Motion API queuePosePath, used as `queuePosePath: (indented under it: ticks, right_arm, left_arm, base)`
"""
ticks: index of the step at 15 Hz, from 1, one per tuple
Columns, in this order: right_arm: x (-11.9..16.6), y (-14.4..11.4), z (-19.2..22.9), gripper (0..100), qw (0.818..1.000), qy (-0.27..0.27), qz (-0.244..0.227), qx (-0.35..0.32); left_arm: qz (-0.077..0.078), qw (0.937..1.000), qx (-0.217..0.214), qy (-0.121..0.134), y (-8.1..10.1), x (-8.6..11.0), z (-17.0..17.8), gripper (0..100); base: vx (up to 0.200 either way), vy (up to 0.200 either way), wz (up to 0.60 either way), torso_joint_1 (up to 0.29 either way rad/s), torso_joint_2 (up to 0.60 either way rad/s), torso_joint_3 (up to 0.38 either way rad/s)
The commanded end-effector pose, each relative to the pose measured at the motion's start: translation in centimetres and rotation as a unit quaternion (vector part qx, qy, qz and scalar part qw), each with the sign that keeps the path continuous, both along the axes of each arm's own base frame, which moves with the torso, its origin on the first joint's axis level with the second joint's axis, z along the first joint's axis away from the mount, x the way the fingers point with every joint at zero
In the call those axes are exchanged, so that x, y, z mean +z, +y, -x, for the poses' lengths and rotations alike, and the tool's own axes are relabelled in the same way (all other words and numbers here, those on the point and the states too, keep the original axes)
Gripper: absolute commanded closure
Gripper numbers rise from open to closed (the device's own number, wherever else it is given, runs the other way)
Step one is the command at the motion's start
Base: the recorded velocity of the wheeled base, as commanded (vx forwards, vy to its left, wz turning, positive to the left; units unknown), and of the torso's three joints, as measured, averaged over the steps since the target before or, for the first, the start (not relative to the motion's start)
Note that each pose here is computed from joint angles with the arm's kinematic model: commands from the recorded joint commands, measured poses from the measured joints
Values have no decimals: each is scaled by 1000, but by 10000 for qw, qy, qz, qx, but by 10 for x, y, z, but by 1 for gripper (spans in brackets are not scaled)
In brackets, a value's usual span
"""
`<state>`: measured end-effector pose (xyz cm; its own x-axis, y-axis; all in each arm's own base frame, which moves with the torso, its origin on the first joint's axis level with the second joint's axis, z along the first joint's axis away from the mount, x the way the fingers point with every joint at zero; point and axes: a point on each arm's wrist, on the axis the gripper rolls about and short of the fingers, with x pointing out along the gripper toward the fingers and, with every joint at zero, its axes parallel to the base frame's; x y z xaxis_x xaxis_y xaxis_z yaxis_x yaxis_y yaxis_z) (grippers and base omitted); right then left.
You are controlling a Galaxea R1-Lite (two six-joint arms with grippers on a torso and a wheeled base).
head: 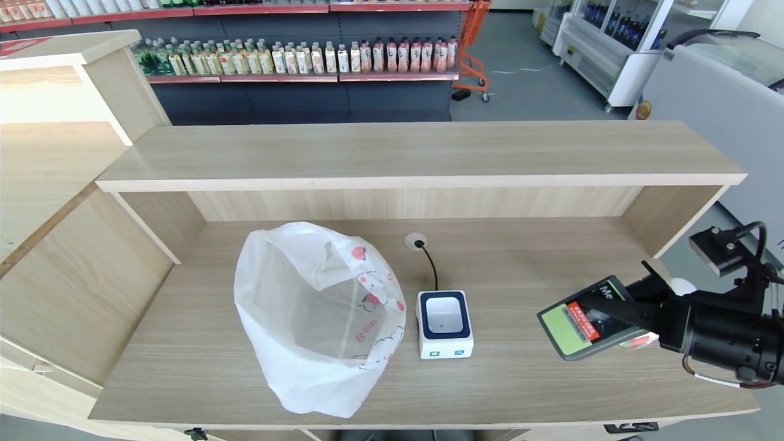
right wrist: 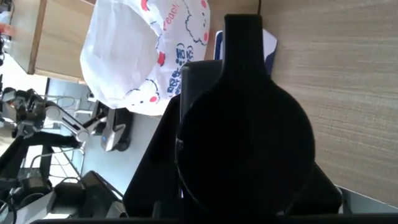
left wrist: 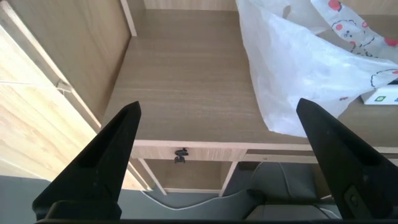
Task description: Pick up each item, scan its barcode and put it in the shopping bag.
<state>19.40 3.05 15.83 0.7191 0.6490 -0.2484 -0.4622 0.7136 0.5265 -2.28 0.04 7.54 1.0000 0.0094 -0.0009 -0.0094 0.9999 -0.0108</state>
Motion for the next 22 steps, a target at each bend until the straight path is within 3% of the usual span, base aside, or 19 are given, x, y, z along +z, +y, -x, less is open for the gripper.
queuePosePath:
  ticks: [1, 6, 12, 19, 22]
  right_arm:
    - [-3, 0, -4, 100, 10000, 80, 9, -3]
    - [-15, 5, -47, 100, 9982, 110, 518, -295]
    - [-43, 28, -80, 100, 9962, 452, 747, 55]
    - [-72, 43, -114, 100, 9878, -22, 1459, 541]
    - [-78, 50, -125, 100, 9869, -152, 1491, 603]
  left_arm:
    - [-8, 10000, 7, -4, 0, 0, 0, 0]
    - [-31, 10000, -1, -4, 0, 0, 0, 0]
    - [-31, 10000, -1, -4, 0, 0, 0, 0]
    - [-31, 10000, -1, -4, 0, 0, 0, 0]
    - [-31, 10000, 7, -4, 0, 0, 0, 0]
  base:
    - [0, 200, 0, 7, 22, -2]
    - [0, 40, 0, -1, 0, 0]
    - [0, 0, 0, 0, 0, 0]
    - [0, 0, 0, 0, 0, 0]
    - [0, 0, 0, 0, 0, 0]
